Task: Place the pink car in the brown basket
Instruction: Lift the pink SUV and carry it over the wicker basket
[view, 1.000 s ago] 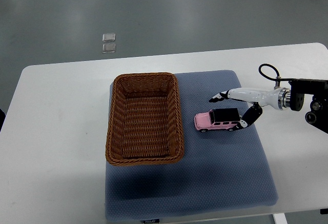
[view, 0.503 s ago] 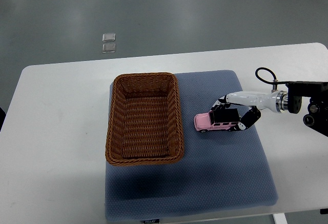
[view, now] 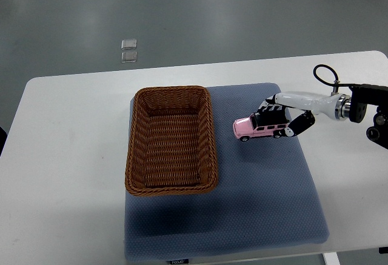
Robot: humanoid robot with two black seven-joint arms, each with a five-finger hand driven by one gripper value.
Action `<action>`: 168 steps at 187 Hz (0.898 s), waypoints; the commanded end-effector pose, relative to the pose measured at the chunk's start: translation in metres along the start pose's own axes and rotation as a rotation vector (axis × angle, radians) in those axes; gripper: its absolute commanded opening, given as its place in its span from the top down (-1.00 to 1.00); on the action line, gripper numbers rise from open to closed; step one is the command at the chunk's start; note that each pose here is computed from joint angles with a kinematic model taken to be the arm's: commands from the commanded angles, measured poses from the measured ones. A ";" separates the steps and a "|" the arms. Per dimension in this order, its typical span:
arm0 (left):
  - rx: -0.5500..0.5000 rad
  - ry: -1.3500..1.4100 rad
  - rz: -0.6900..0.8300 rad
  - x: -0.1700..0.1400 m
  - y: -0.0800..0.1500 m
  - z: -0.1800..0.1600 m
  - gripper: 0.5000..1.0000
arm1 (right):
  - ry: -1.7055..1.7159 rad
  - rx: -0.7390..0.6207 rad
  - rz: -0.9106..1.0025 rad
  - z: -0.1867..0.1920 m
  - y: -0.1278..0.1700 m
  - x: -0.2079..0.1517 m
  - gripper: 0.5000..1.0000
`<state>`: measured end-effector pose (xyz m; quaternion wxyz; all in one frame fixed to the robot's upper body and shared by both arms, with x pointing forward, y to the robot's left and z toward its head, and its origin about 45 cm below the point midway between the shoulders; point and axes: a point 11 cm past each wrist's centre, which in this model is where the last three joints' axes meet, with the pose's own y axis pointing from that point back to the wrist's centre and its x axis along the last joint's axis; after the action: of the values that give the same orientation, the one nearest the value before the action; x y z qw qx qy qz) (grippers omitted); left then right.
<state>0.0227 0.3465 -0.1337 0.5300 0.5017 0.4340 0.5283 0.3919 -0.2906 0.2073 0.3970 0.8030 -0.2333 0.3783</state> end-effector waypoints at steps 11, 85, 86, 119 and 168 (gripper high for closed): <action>-0.002 0.001 0.000 0.000 0.000 0.001 -1.00 | 0.039 0.003 0.082 -0.004 0.006 0.039 1.00; -0.003 0.002 0.000 0.000 0.000 0.002 -1.00 | 0.099 0.234 0.121 -0.106 -0.062 0.079 1.00; -0.003 0.002 0.000 0.000 0.000 0.002 -1.00 | 0.099 0.234 0.121 -0.106 -0.062 0.079 1.00; -0.003 0.001 0.002 0.001 0.000 0.002 -1.00 | 0.136 0.315 0.022 -0.157 -0.111 0.045 1.00; -0.003 0.002 -0.001 0.000 0.000 0.002 -1.00 | 0.154 0.312 -0.047 -0.168 -0.132 0.018 1.00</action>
<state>0.0245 0.3466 -0.1335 0.5302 0.5006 0.4334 0.5295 0.4227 -0.0849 0.2358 0.2882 0.8277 -0.1294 0.4637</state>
